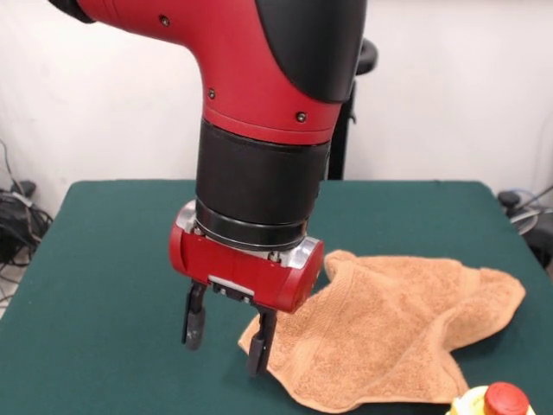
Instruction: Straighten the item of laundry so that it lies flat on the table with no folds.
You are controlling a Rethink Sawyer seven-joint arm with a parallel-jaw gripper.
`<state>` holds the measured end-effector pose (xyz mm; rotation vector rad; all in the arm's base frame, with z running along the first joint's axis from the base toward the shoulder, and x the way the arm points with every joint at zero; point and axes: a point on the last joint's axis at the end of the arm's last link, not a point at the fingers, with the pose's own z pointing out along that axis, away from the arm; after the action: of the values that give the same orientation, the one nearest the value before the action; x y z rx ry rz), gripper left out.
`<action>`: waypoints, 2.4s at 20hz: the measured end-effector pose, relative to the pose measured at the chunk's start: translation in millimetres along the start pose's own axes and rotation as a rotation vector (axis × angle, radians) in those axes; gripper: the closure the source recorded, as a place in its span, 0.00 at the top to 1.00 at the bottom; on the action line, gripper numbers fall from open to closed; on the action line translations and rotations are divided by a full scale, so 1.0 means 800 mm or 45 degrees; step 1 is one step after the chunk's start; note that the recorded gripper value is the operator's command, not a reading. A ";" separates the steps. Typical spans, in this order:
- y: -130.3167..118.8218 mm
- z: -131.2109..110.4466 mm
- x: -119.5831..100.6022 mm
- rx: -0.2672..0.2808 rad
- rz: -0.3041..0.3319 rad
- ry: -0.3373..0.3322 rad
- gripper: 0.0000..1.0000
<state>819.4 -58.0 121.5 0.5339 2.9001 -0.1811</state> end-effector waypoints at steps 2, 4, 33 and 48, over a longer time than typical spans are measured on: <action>-0.002 -0.001 -0.001 0.001 0.002 0.008 1.00; -0.006 -0.003 -0.004 0.001 0.006 0.020 1.00; -0.031 0.009 0.019 0.010 0.034 0.243 1.00; -0.013 0.046 0.042 0.019 0.004 0.275 1.00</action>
<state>790.7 -61.8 79.3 0.5953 3.1088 -0.1528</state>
